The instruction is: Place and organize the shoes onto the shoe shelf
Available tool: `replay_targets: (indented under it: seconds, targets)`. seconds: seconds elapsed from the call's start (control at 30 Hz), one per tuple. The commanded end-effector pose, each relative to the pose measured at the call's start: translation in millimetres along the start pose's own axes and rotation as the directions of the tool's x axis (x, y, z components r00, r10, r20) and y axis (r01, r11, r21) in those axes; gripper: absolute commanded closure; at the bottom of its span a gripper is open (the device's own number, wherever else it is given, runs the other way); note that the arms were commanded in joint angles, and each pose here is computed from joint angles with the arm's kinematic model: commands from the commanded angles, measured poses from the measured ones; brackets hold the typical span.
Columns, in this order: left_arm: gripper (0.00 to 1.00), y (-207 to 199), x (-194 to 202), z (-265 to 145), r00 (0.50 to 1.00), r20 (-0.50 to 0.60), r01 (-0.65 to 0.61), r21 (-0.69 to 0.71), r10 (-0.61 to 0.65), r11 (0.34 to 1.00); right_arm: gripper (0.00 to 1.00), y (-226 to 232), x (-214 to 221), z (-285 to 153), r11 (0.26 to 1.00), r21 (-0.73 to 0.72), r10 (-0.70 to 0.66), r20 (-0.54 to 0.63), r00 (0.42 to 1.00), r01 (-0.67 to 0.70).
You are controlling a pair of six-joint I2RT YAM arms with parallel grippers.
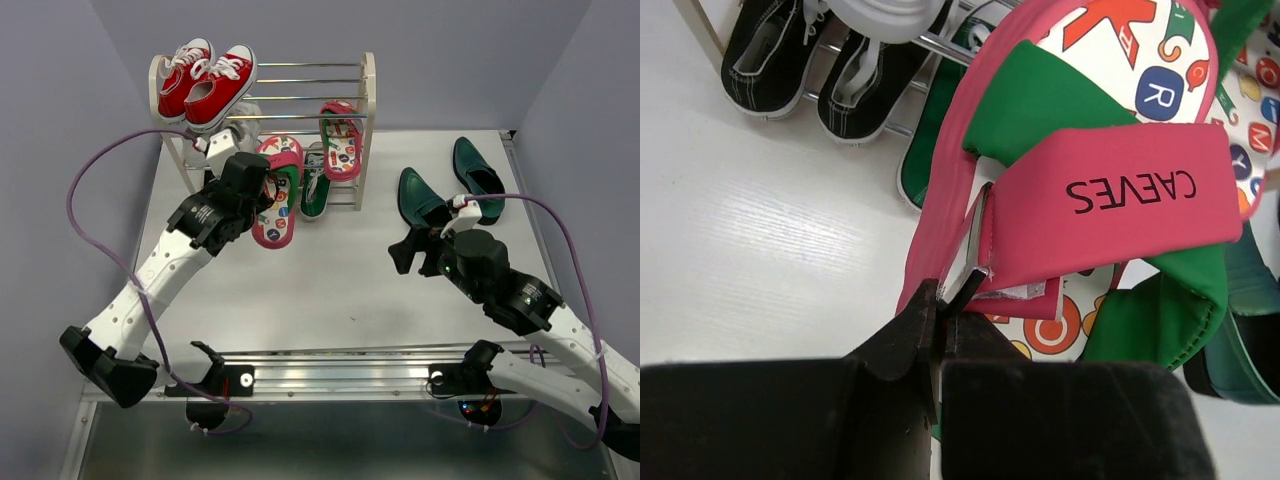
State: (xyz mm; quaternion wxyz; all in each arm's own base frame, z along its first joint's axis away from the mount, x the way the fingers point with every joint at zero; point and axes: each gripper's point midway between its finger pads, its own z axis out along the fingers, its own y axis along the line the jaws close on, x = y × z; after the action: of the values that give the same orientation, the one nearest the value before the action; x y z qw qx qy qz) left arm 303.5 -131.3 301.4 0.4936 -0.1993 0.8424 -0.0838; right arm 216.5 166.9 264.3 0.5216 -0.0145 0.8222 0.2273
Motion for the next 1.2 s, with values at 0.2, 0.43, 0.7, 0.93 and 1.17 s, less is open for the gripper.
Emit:
replay_targets:
  seconds: [0.2, 0.43, 0.7, 0.93, 1.17]
  targets:
    - [1.00, -47, -74, 27, 0.979, 0.165, 0.099, 0.116, -0.117, 0.988, 0.00, 1, -17, -7, 1.000, 0.006, -0.013, 0.054, 0.998, 0.013]
    - [1.00, -57, -95, 54, 0.974, 0.196, 0.096, 0.102, -0.114, 0.990, 0.00, -3, -16, -3, 0.999, 0.031, -0.026, 0.052, 0.998, 0.025]
    - [1.00, -68, -106, 79, 0.965, 0.209, 0.132, 0.140, -0.159, 0.981, 0.00, -8, -13, 1, 0.998, 0.058, -0.025, 0.048, 0.999, 0.022]
    - [1.00, -75, -117, 81, 0.944, 0.254, 0.162, 0.195, -0.209, 0.967, 0.00, -11, -15, 2, 0.997, 0.078, -0.032, 0.062, 0.998, 0.027]
    - [1.00, -77, -121, 92, 0.937, 0.287, 0.147, 0.189, -0.198, 0.971, 0.00, -18, -15, 0, 0.994, 0.101, -0.045, 0.072, 0.996, 0.038]
